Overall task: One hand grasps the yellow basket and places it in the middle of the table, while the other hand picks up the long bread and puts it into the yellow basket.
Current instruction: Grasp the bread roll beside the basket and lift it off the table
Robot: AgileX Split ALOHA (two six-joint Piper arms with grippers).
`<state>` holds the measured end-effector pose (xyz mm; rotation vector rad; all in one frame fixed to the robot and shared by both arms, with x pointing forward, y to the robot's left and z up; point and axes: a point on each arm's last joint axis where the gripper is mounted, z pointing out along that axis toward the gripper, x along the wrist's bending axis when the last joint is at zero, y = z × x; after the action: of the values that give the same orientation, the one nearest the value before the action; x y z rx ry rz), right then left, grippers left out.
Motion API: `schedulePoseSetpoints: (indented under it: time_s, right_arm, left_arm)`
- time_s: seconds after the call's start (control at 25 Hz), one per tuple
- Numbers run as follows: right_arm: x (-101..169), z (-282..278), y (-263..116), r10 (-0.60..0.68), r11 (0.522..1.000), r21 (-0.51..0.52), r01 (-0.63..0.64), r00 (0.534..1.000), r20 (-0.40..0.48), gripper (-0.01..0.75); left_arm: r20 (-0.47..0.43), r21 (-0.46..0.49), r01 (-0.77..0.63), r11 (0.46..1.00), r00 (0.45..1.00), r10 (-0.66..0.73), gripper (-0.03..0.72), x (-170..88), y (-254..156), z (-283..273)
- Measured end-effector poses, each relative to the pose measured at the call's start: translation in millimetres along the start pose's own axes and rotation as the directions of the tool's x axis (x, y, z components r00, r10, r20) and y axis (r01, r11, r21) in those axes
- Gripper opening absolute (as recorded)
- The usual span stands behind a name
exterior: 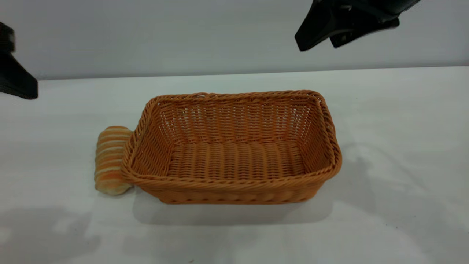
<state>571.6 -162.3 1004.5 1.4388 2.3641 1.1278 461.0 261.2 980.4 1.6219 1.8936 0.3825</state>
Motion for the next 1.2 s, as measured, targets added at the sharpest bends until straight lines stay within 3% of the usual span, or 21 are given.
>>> schedulePoseSetpoints:
  time_s: [0.28,0.52,1.2]
  right_arm:
    - [23.9,-36.8,1.2,-0.073,0.996,0.046,0.079,0.99,-0.118,0.585]
    - [42.1,-75.3,-6.1,-0.141,0.988,0.037,0.148,0.977,-0.16,0.585]
    - [91.0,-194.5,-51.1,-0.307,0.934,-0.224,0.277,0.946,-0.109,0.585]
  left_arm:
    - [-0.038,0.058,0.016,0.998,0.999,-0.014,0.559,2.0,8.0,40.4]
    - [-0.064,0.093,0.022,0.995,0.998,-0.016,0.559,2.5,18.7,78.5]
    - [-0.129,0.268,0.048,0.962,0.992,-0.013,0.559,13.3,9.9,178.0]
